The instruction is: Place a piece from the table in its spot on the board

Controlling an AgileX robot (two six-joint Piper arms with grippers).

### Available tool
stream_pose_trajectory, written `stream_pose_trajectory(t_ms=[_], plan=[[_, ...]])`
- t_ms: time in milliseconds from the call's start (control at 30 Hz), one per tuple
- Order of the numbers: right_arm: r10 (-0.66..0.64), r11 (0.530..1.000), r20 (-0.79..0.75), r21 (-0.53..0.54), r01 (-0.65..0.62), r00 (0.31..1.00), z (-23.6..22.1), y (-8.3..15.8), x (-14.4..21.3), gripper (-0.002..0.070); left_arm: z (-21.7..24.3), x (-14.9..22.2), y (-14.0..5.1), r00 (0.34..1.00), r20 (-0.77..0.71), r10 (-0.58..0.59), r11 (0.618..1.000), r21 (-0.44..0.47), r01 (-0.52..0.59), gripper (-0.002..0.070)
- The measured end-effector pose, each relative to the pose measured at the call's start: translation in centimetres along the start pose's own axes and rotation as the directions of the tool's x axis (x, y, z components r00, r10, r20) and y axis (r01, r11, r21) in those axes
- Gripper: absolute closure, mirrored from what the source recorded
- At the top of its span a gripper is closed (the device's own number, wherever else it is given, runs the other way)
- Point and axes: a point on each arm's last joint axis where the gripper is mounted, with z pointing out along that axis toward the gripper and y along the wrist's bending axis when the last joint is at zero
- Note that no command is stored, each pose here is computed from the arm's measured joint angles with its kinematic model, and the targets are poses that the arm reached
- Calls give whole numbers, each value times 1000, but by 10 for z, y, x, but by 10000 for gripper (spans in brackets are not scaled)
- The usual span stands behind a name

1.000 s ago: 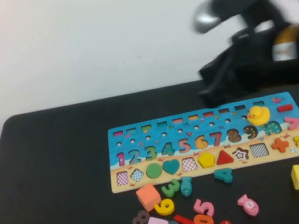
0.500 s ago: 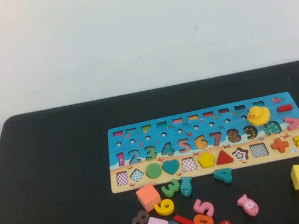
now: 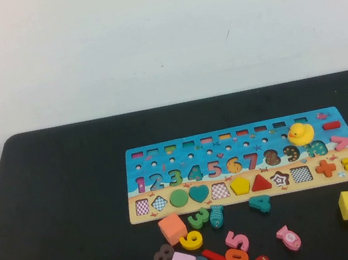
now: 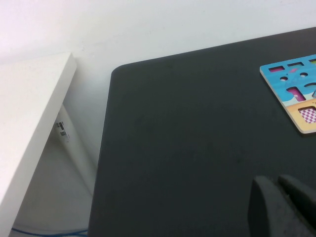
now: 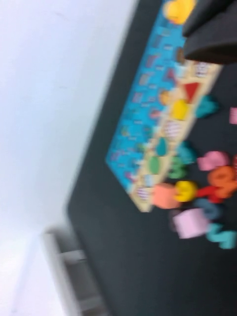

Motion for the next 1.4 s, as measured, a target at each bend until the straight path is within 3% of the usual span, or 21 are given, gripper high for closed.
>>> stream_pose_trajectory(t_ms=[200, 367, 400, 533, 700, 867, 1133, 1400], plan=[[48, 999, -55, 3, -48, 997, -5, 1, 48, 657, 0, 0, 0, 1000, 0, 0, 1000, 0, 0, 677], [120, 979, 2, 168, -119, 993, -9, -10, 68, 657, 0, 0, 0, 1000, 0, 0, 1000, 0, 0, 677], [131, 954, 61, 262, -143, 990, -13, -16, 67, 657, 0, 0, 0, 1000, 0, 0, 1000, 0, 0, 677], [141, 883, 122, 433, -180, 983, -22, -25, 68, 657, 0, 0, 0, 1000, 0, -2, 1000, 0, 2, 677], [151, 782, 153, 586, -213, 977, -31, -33, 72, 657, 0, 0, 0, 1000, 0, -2, 1000, 0, 2, 677], [157, 752, 155, 621, -220, 975, -33, -34, 73, 657, 0, 0, 0, 1000, 0, -2, 1000, 0, 2, 676], [163, 753, 134, 623, -211, 977, -33, -34, 75, 657, 0, 0, 0, 1000, 0, -2, 1000, 0, 2, 676], [280, 771, 7, 594, -230, 960, -30, -29, 89, 657, 0, 0, 0, 1000, 0, -2, 1000, 0, 2, 676]])
